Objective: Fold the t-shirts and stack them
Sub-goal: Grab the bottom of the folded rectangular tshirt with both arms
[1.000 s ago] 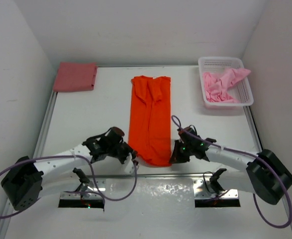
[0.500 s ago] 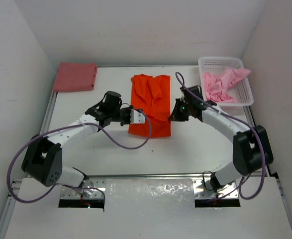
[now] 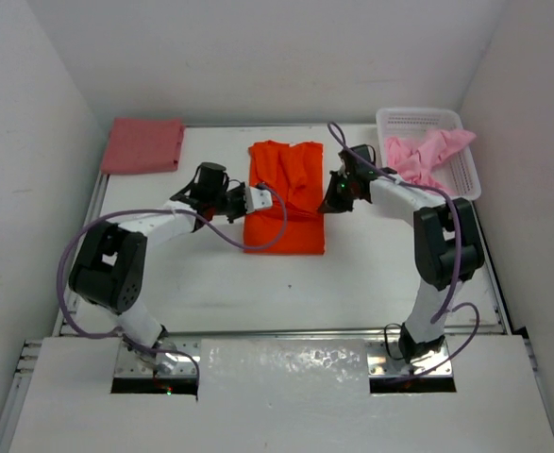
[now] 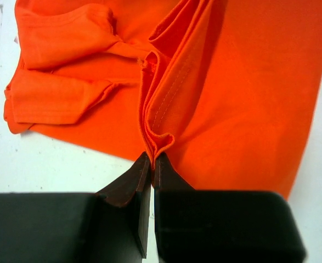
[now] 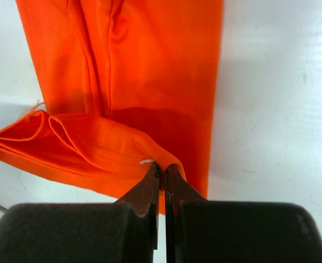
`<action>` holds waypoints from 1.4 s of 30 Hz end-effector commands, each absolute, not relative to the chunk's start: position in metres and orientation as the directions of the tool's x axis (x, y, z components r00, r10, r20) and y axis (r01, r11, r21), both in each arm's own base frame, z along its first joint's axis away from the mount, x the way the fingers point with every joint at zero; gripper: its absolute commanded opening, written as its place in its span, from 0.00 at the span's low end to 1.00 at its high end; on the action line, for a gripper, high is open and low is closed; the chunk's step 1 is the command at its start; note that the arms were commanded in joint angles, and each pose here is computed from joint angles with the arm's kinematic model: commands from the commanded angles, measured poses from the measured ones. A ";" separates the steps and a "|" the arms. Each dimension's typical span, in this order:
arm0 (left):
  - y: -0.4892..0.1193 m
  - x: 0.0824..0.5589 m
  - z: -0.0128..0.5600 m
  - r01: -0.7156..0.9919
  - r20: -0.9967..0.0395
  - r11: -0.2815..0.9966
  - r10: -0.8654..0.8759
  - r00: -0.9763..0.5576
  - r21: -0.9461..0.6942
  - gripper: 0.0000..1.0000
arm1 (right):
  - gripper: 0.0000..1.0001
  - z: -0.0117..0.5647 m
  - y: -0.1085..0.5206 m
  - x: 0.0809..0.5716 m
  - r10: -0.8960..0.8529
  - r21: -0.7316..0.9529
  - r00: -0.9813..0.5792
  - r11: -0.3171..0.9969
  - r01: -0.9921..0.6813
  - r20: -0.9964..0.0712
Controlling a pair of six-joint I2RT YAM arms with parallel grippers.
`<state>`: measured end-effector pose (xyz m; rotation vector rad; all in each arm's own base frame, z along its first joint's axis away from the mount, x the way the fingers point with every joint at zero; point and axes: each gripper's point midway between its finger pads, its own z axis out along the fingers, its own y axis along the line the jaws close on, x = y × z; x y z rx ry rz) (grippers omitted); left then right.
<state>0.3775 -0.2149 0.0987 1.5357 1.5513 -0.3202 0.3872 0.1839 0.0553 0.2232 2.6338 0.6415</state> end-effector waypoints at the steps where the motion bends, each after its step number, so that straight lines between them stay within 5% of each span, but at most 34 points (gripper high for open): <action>1: -0.223 0.407 0.120 0.849 -0.742 0.232 0.624 0.244 0.474 0.00 | 0.00 0.068 0.180 0.416 0.261 0.470 -0.869 0.882 0.037 -0.420; 11: -0.218 0.433 0.097 0.837 -0.736 0.262 0.639 0.223 0.481 0.00 | 0.00 0.040 0.180 0.444 0.265 0.469 -0.887 0.881 0.064 -0.378; 13: -0.216 0.434 0.091 0.838 -0.724 0.246 0.650 0.230 0.487 0.00 | 0.13 0.039 0.177 0.449 0.264 0.460 -0.888 0.885 0.069 -0.376; 17: -0.212 0.440 0.082 0.820 -0.708 0.263 0.669 0.225 0.509 0.43 | 0.31 0.040 0.160 0.460 0.253 0.388 -0.868 0.919 0.077 -0.428; 20: -0.199 0.471 0.094 0.736 -0.720 0.415 0.680 0.140 0.535 0.55 | 0.42 0.066 0.145 0.478 0.217 0.314 -0.825 0.948 0.051 -0.522; 24: -0.174 0.499 0.107 0.632 -0.678 0.507 0.734 0.041 0.586 0.63 | 0.42 0.113 0.123 0.494 0.145 0.190 -0.746 0.981 0.025 -0.650; 27: -0.166 0.511 0.124 0.640 -0.690 0.536 0.723 -0.013 0.550 0.61 | 0.13 0.123 0.113 0.473 0.058 0.122 -0.744 0.992 -0.031 -0.666; 30: -0.185 0.469 0.129 0.826 -0.665 0.309 0.739 0.103 0.472 0.55 | 0.02 0.105 0.150 0.436 -0.012 0.227 -0.755 0.951 -0.212 -0.656; 31: -0.193 0.449 0.137 0.842 -0.607 0.132 0.750 0.261 0.524 0.55 | 0.03 0.106 0.159 0.427 -0.017 0.256 -0.760 0.937 -0.240 -0.649; 32: -0.192 0.401 0.114 0.915 -0.586 -0.020 0.762 0.275 0.403 0.57 | 0.04 0.100 0.171 0.413 -0.028 0.304 -0.781 0.912 -0.276 -0.624; 33: -0.195 0.366 0.108 0.880 -0.540 -0.222 0.719 0.438 0.420 0.62 | 0.07 0.086 0.171 0.395 -0.018 0.332 -0.809 0.907 -0.261 -0.588; 35: -0.199 0.306 0.086 0.850 -0.513 -0.405 0.678 0.526 0.336 0.67 | 0.21 0.074 0.165 0.379 0.007 0.339 -0.834 0.915 -0.217 -0.552; 36: -0.189 0.276 0.058 0.845 -0.489 -0.452 0.689 0.535 0.287 0.70 | 0.38 0.063 0.160 0.367 0.024 0.340 -0.857 0.923 -0.179 -0.515; 37: -0.201 0.275 0.065 0.787 -0.444 -0.479 0.651 0.616 0.389 0.73 | 0.44 0.057 0.157 0.358 0.026 0.337 -0.876 0.928 -0.158 -0.482; 39: -0.192 0.254 0.037 0.753 -0.391 -0.521 0.646 0.656 0.403 0.77 | 0.48 0.047 0.160 0.343 0.048 0.367 -0.907 0.922 -0.121 -0.419; 42: -0.204 0.273 0.036 0.756 -0.370 -0.420 0.685 0.627 0.502 0.79 | 0.48 0.027 0.160 0.317 0.066 0.399 -0.943 0.914 -0.075 -0.327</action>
